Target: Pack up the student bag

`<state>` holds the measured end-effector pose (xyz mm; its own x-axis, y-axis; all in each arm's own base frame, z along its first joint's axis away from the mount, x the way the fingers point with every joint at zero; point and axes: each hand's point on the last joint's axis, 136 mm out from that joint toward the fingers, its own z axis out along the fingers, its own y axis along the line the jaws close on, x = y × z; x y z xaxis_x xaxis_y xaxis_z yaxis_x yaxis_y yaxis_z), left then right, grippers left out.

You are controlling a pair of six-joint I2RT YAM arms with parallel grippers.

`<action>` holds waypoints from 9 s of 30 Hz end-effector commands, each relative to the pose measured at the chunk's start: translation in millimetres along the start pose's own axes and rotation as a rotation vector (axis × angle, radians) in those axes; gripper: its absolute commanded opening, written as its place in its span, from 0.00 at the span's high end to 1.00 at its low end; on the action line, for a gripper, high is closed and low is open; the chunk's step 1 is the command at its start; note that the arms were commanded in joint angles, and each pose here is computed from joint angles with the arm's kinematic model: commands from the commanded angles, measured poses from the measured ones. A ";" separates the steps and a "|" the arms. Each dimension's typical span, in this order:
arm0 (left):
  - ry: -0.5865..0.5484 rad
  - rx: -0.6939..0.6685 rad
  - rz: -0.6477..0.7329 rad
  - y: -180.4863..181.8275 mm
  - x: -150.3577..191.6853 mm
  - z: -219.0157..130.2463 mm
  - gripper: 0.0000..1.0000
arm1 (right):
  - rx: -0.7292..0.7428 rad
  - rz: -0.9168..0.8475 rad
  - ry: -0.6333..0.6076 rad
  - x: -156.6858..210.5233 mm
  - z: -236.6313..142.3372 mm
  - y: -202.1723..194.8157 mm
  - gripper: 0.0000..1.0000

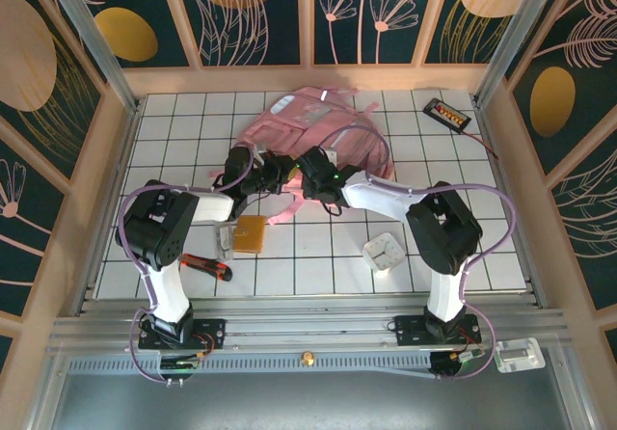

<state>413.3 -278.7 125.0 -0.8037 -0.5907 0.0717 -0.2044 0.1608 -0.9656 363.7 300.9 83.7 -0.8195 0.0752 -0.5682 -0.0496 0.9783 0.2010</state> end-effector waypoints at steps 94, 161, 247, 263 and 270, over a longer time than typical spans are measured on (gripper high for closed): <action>-0.040 -0.025 0.079 -3.5 5.0 -46.0 0.62 | -0.444 -0.123 0.153 -6.0 -60.4 45.5 1.00; -0.114 -0.049 0.071 27.6 -14.6 -106.6 0.01 | -0.133 -0.546 0.049 -51.6 1.9 37.9 0.60; -0.129 0.123 0.017 -34.6 -13.1 -120.4 1.00 | -0.313 0.189 -0.667 -106.4 -108.1 -121.4 1.00; -0.222 0.011 0.006 5.2 -72.8 -163.9 1.00 | -0.362 0.139 -0.699 -153.8 -87.5 -126.9 1.00; -0.194 -0.010 -0.010 19.4 -74.9 -165.4 1.00 | -0.429 0.193 -0.672 -176.7 -41.8 -129.4 1.00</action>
<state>354.3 -139.8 143.5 -0.7787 -0.6197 0.0981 -0.2312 0.1382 -0.9630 432.1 226.1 171.9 -0.5234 0.3405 -0.7811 -0.4134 0.7001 0.5822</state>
